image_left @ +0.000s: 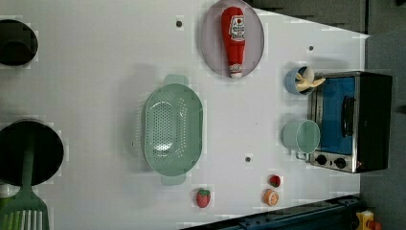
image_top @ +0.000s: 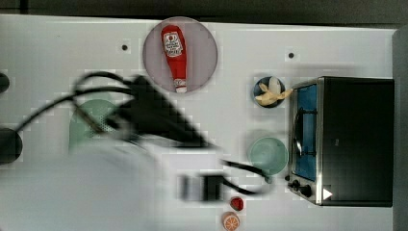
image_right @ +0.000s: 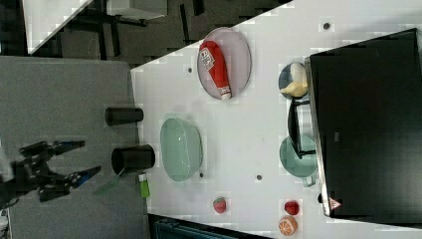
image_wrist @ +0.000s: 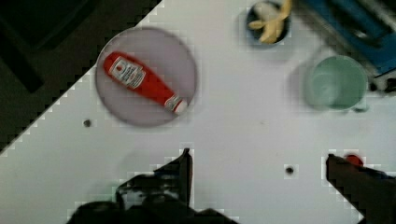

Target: Drag strainer left to right.

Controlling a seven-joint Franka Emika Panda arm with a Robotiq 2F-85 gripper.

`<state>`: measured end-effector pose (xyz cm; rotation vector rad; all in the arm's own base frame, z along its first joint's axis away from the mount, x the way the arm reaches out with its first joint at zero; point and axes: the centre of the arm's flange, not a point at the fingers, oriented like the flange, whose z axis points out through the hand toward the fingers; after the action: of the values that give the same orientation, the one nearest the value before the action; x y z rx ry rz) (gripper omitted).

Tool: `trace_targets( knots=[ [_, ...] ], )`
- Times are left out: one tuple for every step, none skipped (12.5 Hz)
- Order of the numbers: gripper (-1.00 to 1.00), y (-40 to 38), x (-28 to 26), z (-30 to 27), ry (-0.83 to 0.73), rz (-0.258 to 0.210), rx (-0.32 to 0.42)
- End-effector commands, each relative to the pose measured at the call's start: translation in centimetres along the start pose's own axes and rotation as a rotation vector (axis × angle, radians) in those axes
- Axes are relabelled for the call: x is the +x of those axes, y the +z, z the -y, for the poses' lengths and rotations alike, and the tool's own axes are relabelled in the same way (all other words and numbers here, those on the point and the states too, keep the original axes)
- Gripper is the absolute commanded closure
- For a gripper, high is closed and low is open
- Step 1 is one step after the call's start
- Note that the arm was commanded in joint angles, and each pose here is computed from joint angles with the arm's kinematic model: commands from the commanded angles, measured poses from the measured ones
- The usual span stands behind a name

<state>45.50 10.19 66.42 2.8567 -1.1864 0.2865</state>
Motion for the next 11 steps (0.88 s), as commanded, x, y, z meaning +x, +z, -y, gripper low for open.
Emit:
trace_targets(
  knots=[
    [-1.0,9.1,-6.6,6.5,0.067,0.111,-0.139],
    [-1.0,10.6,-8.4,8.2,0.093,0.117,-0.15],
    [-1.0,12.2,-10.3,9.8,0.122,0.124,-0.16],
    [-1.0,14.0,-11.9,11.2,0.162,0.134,-0.169],
    [-1.0,15.9,-13.4,12.4,0.21,0.145,-0.177],
    [-1.0,17.8,-14.5,13.4,0.265,0.158,-0.18],
    [-1.0,19.8,-15.5,14.4,0.322,0.173,-0.181],
    [-1.0,21.8,-16.4,15.1,0.377,0.189,-0.181],
    [-1.0,23.8,-17.1,15.7,0.428,0.206,-0.184],
    [-1.0,25.9,-17.7,16.2,0.48,0.223,-0.187],
    [-1.0,28.0,-18.3,16.5,0.524,0.24,-0.193]
  ],
)
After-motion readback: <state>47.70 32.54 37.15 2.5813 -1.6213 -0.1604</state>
